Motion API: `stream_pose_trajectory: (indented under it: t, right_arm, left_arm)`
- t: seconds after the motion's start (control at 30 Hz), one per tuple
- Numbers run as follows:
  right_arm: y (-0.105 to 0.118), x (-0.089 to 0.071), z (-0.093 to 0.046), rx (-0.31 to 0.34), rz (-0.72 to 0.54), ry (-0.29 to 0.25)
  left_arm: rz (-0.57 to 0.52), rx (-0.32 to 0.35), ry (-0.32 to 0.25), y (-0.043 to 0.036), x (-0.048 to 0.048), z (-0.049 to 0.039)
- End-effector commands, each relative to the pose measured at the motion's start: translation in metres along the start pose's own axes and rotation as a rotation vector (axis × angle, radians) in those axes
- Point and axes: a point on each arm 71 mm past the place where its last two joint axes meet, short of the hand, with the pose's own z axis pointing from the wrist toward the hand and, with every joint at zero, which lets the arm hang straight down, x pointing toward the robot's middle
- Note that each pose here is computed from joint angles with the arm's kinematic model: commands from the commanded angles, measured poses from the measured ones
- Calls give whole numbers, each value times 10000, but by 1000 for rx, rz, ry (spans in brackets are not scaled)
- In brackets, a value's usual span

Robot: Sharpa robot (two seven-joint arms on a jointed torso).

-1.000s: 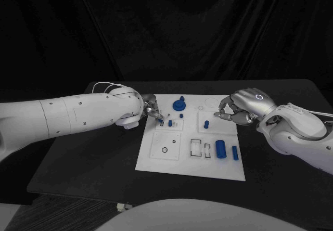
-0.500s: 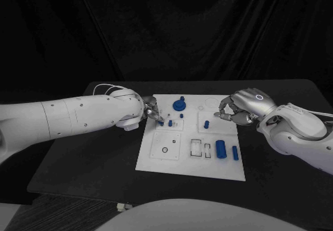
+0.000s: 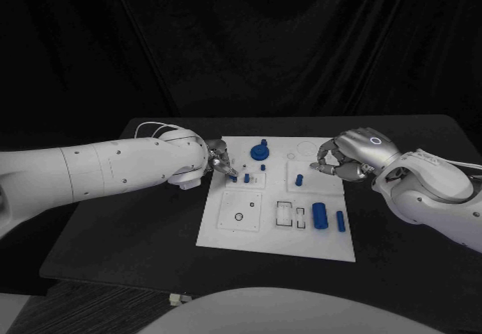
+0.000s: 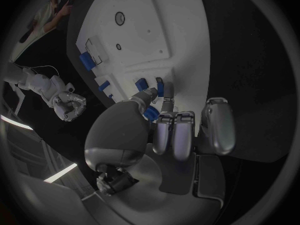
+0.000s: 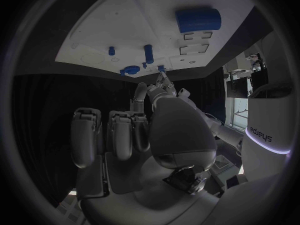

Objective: Assemble the parts on the task board

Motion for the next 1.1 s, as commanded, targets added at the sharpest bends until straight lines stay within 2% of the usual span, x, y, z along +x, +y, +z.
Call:
stream_pose_trajectory:
  t: [0.03, 0.3, 0.73, 1.1]
  right_arm:
    - [-10, 10, -7, 20, 0, 4]
    - [-9, 14, -3, 21, 0, 6]
    - [-18, 26, -8, 27, 0, 13]
    - [-19, 36, -5, 29, 0, 19]
  left_arm:
    - [6, 10, 11, -5, 33, 6]
    - [2, 21, 9, 6, 38, -16]
    - [-17, 53, -25, 20, 8, -39]
    - [-9, 45, -10, 46, -5, -43]
